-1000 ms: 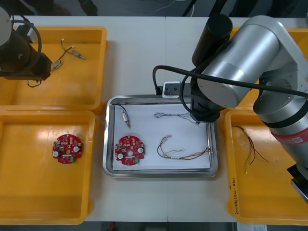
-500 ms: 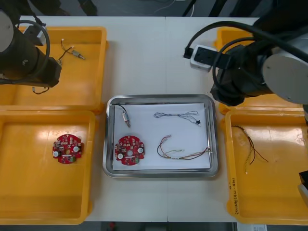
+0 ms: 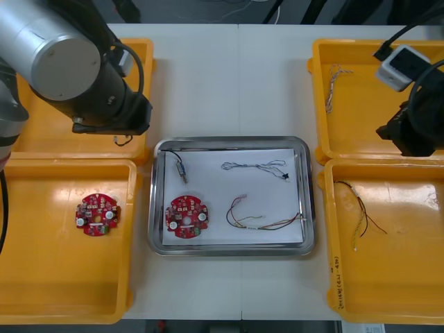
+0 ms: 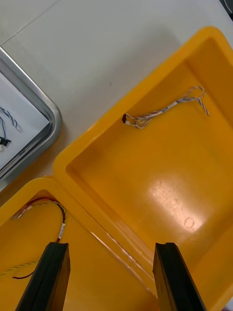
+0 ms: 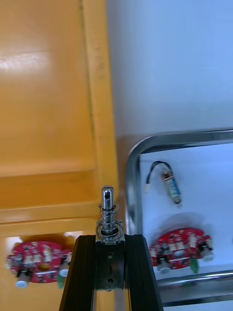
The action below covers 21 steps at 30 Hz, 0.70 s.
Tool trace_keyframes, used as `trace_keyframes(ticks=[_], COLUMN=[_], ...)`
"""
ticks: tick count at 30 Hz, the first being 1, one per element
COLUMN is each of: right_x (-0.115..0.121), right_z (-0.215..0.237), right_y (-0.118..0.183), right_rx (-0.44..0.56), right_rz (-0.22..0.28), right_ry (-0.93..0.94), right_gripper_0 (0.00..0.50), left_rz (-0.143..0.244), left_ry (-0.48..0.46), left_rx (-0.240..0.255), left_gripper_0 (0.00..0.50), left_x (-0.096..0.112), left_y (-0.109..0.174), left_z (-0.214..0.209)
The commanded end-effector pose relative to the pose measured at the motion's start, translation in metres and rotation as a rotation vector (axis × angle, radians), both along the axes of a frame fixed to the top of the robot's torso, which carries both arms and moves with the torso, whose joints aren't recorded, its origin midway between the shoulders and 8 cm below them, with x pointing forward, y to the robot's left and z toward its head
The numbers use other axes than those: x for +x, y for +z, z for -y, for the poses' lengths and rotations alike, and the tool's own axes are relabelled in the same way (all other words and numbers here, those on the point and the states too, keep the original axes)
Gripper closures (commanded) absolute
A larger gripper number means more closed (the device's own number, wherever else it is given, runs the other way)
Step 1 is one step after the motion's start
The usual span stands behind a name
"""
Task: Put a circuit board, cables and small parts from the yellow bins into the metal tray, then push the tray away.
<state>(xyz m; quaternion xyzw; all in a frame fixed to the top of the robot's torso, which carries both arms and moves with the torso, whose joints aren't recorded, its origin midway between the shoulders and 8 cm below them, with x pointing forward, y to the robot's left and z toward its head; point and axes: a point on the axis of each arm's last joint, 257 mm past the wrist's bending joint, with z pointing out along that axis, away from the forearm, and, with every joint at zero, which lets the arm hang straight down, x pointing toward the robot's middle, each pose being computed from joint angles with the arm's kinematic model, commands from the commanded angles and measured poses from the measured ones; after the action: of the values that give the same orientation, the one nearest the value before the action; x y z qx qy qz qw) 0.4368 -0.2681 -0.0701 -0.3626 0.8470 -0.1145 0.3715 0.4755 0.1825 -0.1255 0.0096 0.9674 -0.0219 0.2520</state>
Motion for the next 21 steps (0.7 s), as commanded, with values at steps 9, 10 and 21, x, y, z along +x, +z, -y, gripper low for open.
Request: trace_keyframes(ticks=[9, 10, 21], right_x=[-0.034, -0.036, -0.045], right_z=[0.091, 0.094, 0.115], right_y=[-0.011, -0.014, -0.057], right_rx=[0.241, 0.249, 0.394], right_rz=[-0.038, -0.042, -0.178], right_ry=[-0.475, -0.493, -0.701], right_gripper_0=[0.000, 0.000, 0.000], left_rz=[0.025, 0.021, 0.008], left_ry=[-0.060, -0.059, -0.081], left_rx=[0.025, 0.026, 0.012], left_gripper_0=[0.500, 0.500, 0.500], left_x=[-0.011, -0.012, -0.024], left_y=[-0.004, -0.006, -0.033], left_z=[0.077, 0.078, 0.118])
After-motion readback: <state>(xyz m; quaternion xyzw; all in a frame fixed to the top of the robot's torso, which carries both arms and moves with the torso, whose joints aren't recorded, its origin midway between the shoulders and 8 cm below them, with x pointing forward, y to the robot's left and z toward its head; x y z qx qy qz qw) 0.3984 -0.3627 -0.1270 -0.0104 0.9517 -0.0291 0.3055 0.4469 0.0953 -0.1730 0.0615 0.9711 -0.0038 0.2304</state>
